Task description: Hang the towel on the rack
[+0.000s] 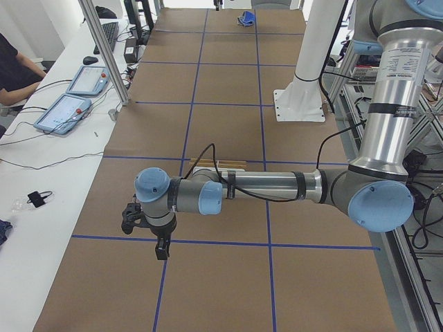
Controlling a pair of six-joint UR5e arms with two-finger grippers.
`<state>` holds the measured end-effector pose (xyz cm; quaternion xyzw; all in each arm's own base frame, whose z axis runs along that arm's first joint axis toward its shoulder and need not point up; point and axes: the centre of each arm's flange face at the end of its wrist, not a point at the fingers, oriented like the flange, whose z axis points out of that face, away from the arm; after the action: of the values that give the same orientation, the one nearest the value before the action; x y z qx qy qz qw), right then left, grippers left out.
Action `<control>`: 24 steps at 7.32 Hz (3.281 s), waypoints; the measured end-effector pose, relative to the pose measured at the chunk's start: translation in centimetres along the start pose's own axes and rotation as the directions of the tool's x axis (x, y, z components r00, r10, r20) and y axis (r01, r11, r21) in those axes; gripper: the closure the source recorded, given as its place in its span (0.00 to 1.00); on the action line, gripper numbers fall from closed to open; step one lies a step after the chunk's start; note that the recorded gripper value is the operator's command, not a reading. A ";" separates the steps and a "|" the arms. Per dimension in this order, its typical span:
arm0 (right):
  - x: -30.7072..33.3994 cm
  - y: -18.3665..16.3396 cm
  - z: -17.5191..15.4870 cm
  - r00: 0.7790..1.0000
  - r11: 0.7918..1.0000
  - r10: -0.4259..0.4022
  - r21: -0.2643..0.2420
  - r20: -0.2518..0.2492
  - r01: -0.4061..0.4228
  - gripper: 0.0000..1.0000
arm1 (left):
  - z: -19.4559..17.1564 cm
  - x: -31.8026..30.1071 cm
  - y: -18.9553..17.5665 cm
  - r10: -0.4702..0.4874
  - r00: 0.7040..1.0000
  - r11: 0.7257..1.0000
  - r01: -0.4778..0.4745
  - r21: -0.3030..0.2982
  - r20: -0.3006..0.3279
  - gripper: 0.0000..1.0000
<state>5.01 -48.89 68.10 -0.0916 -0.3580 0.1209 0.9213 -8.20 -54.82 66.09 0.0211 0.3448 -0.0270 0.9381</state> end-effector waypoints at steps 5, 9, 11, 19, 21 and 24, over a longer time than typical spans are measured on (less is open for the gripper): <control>-1.1 -0.2 -1.2 1.000 0.999 -0.026 0.023 0.005 0.026 0.00 | 0.5 -0.4 0.7 0.001 1.000 1.000 -0.001 -0.003 0.000 0.01; -1.9 -0.7 -2.0 0.999 0.999 -0.037 0.037 0.008 0.036 0.00 | 0.2 -0.1 0.5 0.005 1.000 1.000 -0.005 0.005 0.002 0.01; -2.2 -0.9 -2.2 0.999 0.998 -0.042 0.042 0.008 0.041 0.00 | 0.0 0.0 0.3 0.007 1.000 1.000 -0.007 0.009 0.006 0.01; -3.4 -0.9 -3.1 0.999 0.997 -0.045 0.063 0.000 0.045 0.00 | -0.5 1.2 -0.5 0.043 0.999 0.998 -0.043 0.042 0.006 0.01; -3.5 -1.0 -3.1 0.999 0.997 -0.044 0.060 0.002 0.044 0.00 | -0.2 1.7 -0.7 0.048 0.999 0.998 -0.048 0.037 0.007 0.01; -0.1 0.3 -0.7 0.986 0.988 -0.148 0.021 -0.071 0.150 0.00 | -0.2 2.2 -0.7 0.056 0.998 0.998 -0.056 0.036 0.006 0.01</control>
<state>5.36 -48.68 67.50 -0.0565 -0.3301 0.0530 0.9408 -6.64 -55.58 64.50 0.0479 0.3411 -0.0071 0.9388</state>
